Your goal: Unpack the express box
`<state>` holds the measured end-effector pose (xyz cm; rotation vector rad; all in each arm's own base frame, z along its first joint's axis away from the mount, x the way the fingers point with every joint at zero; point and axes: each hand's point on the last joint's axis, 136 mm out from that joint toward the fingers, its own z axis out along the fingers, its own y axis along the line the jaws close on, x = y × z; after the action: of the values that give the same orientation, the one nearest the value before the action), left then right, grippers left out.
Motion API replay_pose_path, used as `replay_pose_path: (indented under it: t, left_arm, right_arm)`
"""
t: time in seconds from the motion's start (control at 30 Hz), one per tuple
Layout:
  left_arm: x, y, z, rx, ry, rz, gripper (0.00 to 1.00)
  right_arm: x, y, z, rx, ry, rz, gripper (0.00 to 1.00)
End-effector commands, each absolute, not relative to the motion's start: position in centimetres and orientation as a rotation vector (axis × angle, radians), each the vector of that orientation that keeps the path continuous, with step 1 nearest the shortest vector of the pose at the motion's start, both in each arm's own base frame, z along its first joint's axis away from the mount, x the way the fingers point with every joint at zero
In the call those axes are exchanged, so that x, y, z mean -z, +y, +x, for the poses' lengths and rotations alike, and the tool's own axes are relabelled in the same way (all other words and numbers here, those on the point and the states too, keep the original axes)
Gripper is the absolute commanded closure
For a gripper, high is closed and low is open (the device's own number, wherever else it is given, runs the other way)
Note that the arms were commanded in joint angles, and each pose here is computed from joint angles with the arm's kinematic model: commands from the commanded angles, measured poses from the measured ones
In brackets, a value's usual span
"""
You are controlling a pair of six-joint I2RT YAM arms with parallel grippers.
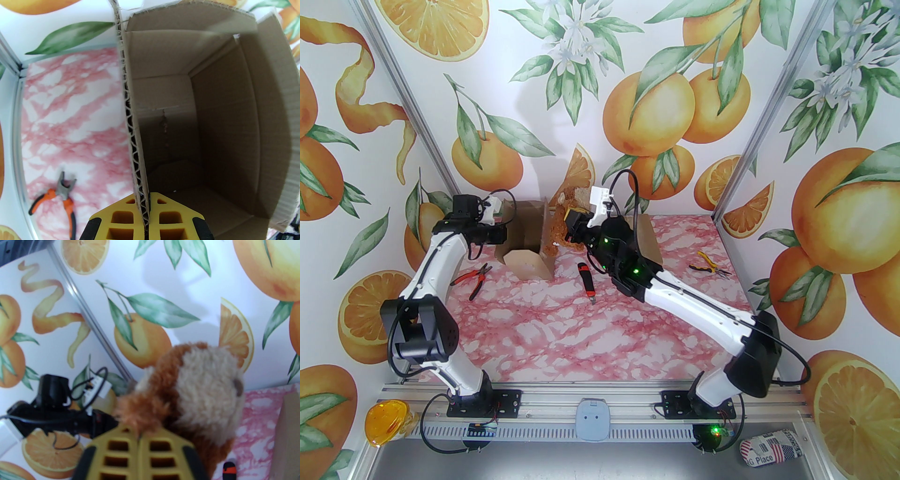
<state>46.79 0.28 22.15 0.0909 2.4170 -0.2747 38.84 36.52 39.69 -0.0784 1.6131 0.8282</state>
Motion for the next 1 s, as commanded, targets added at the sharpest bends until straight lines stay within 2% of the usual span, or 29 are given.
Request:
replay_pose_path:
  t: [0.0, 0.43, 0.53, 0.57, 0.6, 0.67, 0.7, 0.8, 0.97]
  left_arm:
    - [-22.1, 1.0, 47.1, 0.285, 2.442, 0.107, 1.0]
    - [-24.0, 3.4, 48.9, 0.195, 2.438, 0.045, 1.0]
    - [-24.5, 3.3, 49.2, 0.202, 2.433, 0.044, 0.94]
    - [-24.5, 3.3, 49.4, 0.208, 2.434, 0.042, 0.93]
    - [-24.7, 3.1, 49.4, 0.218, 2.432, 0.044, 0.89]
    - [-25.3, 2.9, 49.5, 0.231, 2.42, 0.042, 0.72]
    - [-25.6, 2.9, 49.5, 0.23, 2.412, 0.034, 0.64]
    - [-27.3, 2.8, 49.4, 0.231, 2.374, 0.017, 0.53]
    - [-32.9, 2.2, 48.4, 0.17, 2.245, 0.012, 0.34]
  right_arm:
    - [-34.1, 38.5, 40.7, -0.8, 1.743, -0.097, 1.0]
    - [-20.5, 44.5, 44.8, -0.844, 1.972, -0.084, 0.99]
    - [-19.0, 44.6, 45.1, -0.795, 2.016, -0.111, 0.67]
    - [-19.9, 44.6, 45.4, -0.782, 2.004, -0.121, 0.56]
    - [-20.4, 44.3, 45.4, -0.766, 2.004, -0.127, 0.42]
    - [-21.6, 43.3, 45.5, -0.733, 1.991, -0.134, 0.05]
    - [-22.6, 42.9, 45.3, -0.746, 1.98, -0.154, 0.0]
    - [-25.2, 41.0, 44.9, -0.746, 1.954, -0.181, 0.0]
    - [-32.0, 35.1, 43.4, -0.657, 1.885, -0.203, 0.0]
